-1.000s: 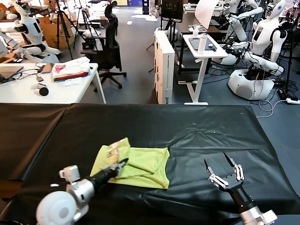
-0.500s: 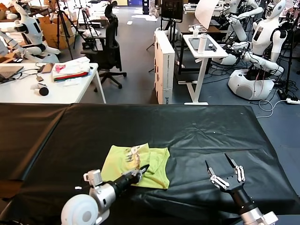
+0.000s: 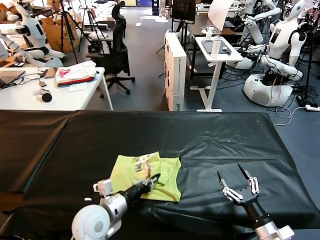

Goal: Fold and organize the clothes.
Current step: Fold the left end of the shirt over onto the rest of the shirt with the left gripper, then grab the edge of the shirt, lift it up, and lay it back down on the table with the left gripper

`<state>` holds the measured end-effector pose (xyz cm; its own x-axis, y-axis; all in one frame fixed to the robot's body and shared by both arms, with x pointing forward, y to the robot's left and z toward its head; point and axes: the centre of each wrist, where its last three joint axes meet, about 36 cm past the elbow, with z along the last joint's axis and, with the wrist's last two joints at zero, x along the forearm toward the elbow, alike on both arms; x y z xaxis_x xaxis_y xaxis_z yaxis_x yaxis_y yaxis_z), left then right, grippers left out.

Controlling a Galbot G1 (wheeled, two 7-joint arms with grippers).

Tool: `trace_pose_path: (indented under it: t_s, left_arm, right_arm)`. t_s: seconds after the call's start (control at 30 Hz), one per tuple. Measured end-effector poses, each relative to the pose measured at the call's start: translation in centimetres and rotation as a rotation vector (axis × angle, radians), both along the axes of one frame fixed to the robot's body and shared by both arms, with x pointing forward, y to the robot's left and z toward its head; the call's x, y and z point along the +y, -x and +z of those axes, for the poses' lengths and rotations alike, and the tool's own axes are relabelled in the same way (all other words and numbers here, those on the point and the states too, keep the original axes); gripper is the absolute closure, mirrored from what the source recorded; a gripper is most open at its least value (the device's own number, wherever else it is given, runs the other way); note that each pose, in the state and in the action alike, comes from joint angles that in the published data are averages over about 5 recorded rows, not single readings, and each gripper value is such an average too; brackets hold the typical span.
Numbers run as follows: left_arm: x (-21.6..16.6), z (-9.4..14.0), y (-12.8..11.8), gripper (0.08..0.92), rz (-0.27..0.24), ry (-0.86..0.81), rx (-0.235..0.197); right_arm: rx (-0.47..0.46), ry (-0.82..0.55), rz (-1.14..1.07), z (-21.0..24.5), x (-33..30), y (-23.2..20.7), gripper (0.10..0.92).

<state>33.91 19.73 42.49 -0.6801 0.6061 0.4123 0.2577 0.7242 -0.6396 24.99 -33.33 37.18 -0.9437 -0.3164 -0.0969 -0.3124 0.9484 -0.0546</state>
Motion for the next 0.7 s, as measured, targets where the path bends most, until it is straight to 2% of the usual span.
trace_pose_path:
  t_s: [0.07, 0.13, 0.5, 0.57, 0.7]
  left_arm:
    - [-0.4, -0.3, -0.1, 0.815, 0.001, 0.001, 0.005]
    - [-0.8, -0.6, -0.3, 0.757, 0.004, 0.004, 0.009]
    - [-3.9, -0.2, 0.3, 0.152, 0.021, 0.068, 0.008]
    - [-4.2, 0.1, 0.7, 0.108, 0.028, 0.086, 0.005]
    - [-4.3, 0.9, 1.6, 0.093, 0.051, 0.112, -0.003]
  right_arm:
    - [0.001, 0.003, 0.006, -0.1, 0.1, -0.1, 0.115]
    - [0.004, 0.007, 0.014, -0.3, 0.1, -0.3, 0.115]
    - [0.040, 0.033, 0.074, -0.4, 0.4, -1.6, 0.115]
    - [0.052, 0.043, 0.079, -0.3, 0.6, -1.8, 0.115]
    - [0.099, 0.065, 0.085, 0.0, 1.5, -2.2, 0.115]
